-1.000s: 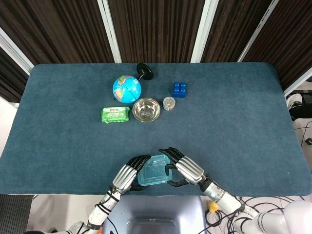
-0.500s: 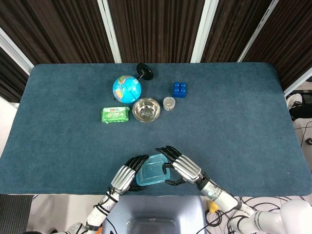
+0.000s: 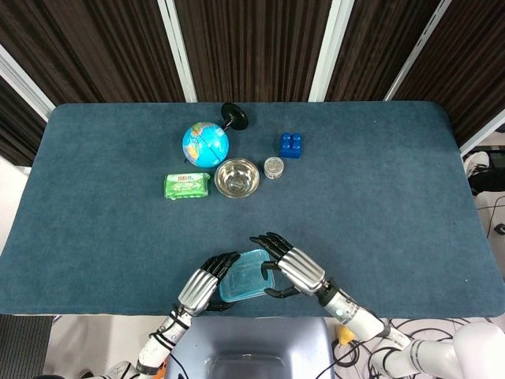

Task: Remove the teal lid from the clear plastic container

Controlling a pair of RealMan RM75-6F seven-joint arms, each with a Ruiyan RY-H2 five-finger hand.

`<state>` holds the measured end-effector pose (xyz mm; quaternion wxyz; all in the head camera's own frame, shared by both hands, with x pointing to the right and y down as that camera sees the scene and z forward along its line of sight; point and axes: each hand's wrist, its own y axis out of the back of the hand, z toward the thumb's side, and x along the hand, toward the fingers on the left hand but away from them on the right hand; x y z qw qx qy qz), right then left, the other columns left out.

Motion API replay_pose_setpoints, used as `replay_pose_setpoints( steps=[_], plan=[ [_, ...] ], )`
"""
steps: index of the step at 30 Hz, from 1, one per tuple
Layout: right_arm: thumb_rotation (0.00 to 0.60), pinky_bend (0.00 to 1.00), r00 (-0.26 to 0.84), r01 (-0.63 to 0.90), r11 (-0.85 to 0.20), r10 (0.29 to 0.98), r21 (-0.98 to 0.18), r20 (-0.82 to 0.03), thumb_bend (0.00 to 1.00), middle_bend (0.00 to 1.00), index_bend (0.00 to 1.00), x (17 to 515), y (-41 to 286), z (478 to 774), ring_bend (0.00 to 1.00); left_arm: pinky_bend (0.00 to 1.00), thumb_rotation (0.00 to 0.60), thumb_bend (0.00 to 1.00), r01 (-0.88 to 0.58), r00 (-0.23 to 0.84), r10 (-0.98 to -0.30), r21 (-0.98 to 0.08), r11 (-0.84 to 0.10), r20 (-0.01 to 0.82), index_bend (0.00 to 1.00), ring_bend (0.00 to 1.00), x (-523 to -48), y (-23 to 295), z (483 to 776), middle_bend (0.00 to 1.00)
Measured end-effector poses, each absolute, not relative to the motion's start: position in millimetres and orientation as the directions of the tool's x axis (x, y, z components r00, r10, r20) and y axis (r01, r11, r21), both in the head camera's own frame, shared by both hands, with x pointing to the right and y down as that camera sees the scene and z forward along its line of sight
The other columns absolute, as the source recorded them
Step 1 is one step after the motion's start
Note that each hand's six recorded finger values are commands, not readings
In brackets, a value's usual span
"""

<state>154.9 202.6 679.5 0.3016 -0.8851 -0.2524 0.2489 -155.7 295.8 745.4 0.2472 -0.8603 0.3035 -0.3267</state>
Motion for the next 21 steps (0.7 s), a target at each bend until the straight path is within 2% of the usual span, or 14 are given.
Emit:
replay_pose_setpoints(
  steps=[10, 21],
  plan=[
    [0.6, 0.0, 0.746, 0.275, -0.683, 0.595, -0.676, -0.298, 0.28, 0.03, 0.62, 156.9, 200.3, 683.7, 0.0, 0.19, 0.6, 0.3, -0.338, 0.62, -0.666, -0.625, -0.704, 0.415, 0.0, 0.3, -153.0, 303.4, 744.9, 0.5],
    [0.6, 0.0, 0.759, 0.244, -0.67, 0.582, -0.701, -0.291, 0.37, 0.04, 0.64, 148.6, 200.6, 695.2, 0.0, 0.19, 0.6, 0.3, -0.347, 0.622, -0.673, -0.629, -0.696, 0.401, 0.0, 0.31, -156.4, 300.7, 739.8, 0.51]
  ],
)
